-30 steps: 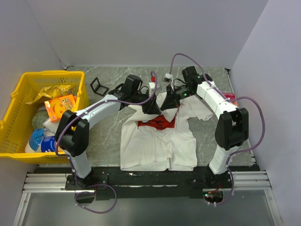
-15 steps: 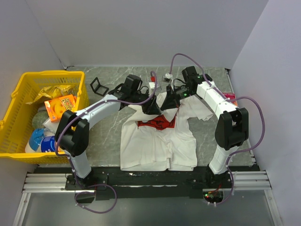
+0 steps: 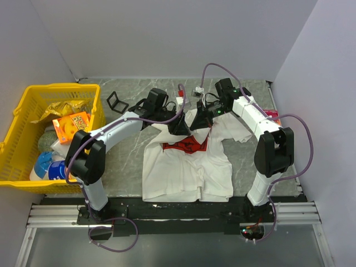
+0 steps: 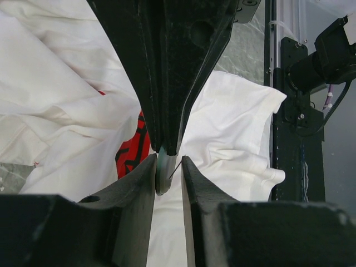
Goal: Remove the brooch from the garment
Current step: Close the brooch.
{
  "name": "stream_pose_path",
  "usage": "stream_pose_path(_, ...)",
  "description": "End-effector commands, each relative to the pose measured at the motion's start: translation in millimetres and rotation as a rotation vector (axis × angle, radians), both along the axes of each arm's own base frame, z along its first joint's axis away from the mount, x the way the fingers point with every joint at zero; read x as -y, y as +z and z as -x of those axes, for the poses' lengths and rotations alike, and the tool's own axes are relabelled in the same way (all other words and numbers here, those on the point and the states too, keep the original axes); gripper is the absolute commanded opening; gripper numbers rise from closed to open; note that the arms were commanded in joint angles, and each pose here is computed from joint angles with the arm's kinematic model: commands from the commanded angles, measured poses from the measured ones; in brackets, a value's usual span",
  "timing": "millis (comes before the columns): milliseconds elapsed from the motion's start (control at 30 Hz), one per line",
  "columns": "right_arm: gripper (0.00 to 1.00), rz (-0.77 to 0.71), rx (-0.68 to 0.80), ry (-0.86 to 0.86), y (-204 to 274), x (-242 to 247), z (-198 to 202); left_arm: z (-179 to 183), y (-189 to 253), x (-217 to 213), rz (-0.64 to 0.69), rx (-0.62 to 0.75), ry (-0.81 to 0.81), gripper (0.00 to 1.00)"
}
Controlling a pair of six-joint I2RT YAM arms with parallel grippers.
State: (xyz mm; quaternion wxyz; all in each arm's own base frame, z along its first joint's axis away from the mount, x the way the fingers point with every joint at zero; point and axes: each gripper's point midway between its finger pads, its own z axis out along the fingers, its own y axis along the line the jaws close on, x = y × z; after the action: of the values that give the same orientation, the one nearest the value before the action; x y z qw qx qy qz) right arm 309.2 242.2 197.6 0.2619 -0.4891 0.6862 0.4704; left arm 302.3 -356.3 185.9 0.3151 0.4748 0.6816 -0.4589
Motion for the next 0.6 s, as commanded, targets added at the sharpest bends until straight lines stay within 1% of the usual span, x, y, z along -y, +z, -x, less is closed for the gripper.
stream_pose_path(0,0.00,-0.055,0.026,0.025,20.4,-6.2,2.5,-8.3,-0.1,1.5,0.015,0.031,0.008,0.29)
stream_pose_path(267,0.00,-0.050,0.022,0.025,18.3,-5.7,2.7,-9.3,-0.3,1.4,0.013,0.031,0.014,0.26)
stream_pose_path(567,0.00,-0.038,0.028,0.031,15.7,-6.6,3.1,-11.4,0.7,1.1,0.013,0.034,0.024,0.26)
